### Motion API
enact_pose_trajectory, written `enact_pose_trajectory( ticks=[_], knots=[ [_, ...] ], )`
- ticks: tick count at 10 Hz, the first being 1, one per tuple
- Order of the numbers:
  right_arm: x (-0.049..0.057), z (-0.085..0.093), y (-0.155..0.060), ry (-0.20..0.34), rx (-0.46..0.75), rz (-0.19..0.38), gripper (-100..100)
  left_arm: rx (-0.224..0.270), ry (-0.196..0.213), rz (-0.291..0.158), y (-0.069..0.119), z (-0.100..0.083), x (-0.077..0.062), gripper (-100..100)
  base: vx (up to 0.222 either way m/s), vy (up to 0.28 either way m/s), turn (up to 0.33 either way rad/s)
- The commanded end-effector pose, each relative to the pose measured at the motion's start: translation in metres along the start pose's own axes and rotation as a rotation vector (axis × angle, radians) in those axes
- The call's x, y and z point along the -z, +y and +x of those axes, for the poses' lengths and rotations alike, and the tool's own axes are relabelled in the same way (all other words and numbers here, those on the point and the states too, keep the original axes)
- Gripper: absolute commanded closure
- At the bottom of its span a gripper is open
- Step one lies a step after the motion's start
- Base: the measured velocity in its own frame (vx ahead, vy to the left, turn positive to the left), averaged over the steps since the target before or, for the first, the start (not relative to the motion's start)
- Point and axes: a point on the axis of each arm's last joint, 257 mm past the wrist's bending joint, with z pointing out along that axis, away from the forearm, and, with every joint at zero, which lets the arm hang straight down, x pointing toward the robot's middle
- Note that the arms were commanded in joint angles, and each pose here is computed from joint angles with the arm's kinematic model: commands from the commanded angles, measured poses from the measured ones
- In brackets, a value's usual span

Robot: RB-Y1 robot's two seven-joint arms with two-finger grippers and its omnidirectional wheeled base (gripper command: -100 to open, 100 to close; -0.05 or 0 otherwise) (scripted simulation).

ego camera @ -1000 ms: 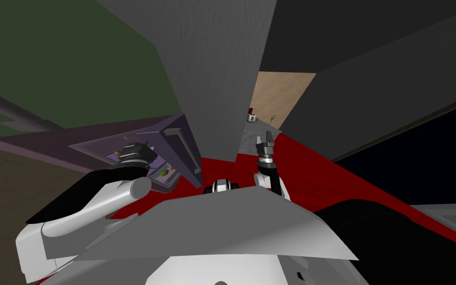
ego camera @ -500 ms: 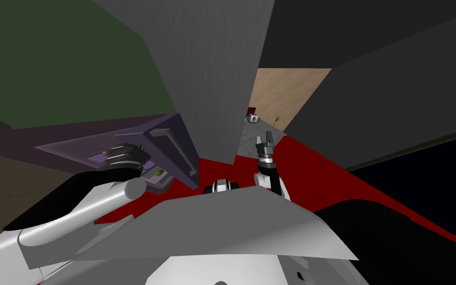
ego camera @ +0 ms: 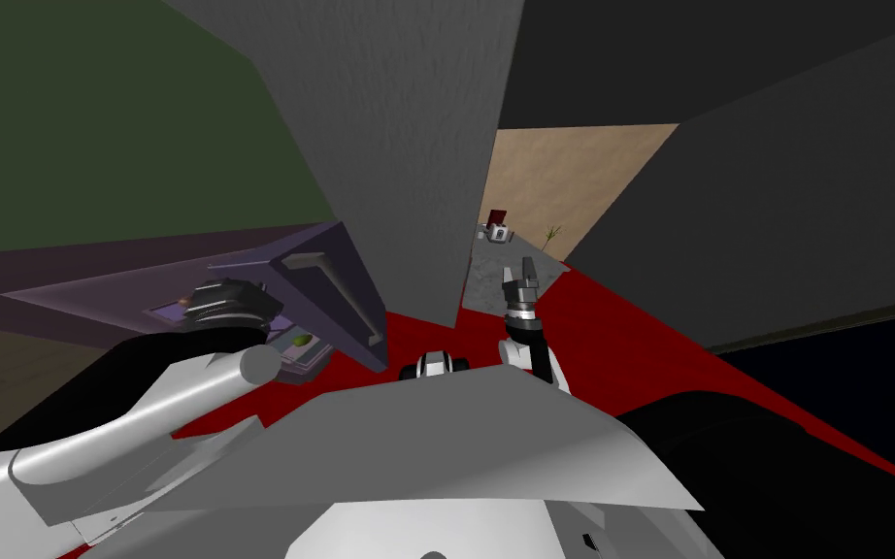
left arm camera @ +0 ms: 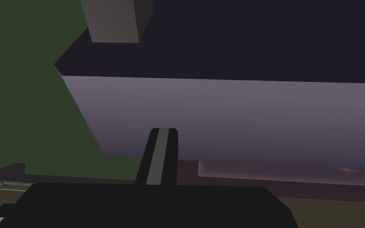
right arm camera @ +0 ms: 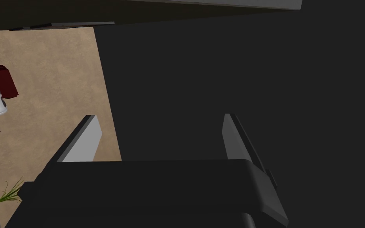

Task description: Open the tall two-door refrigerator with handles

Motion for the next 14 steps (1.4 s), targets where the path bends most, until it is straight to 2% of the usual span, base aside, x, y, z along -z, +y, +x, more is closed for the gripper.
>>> enact_pose_trajectory(
  ticks=[1,2,5,8,14],
  knots=[
    [0.000,0.000,0.000,0.000,0.000,0.000,0,-0.001,-0.019,0.005,-0.002,-0.006,-0.001,100,0.052,-0.128,0.067],
    [0.000,0.000,0.000,0.000,0.000,0.000,0,-0.033,-0.016,-0.014,0.007,-0.008,-0.009,-100,-0.001,-0.034,0.017],
    [0.000,0.000,0.000,0.000,0.000,0.000,0,-0.091,-0.001,-0.029,0.016,-0.008,-0.024,-100,-0.015,-0.012,0.018],
    [0.000,0.000,0.000,0.000,0.000,0.000,0,-0.129,0.017,-0.017,0.015,-0.005,-0.033,-100,0.007,0.007,0.012],
    [0.000,0.000,0.000,0.000,0.000,0.000,0,-0.127,0.058,0.055,-0.006,0.016,-0.033,-100,0.029,-0.016,-0.004]
  ],
)
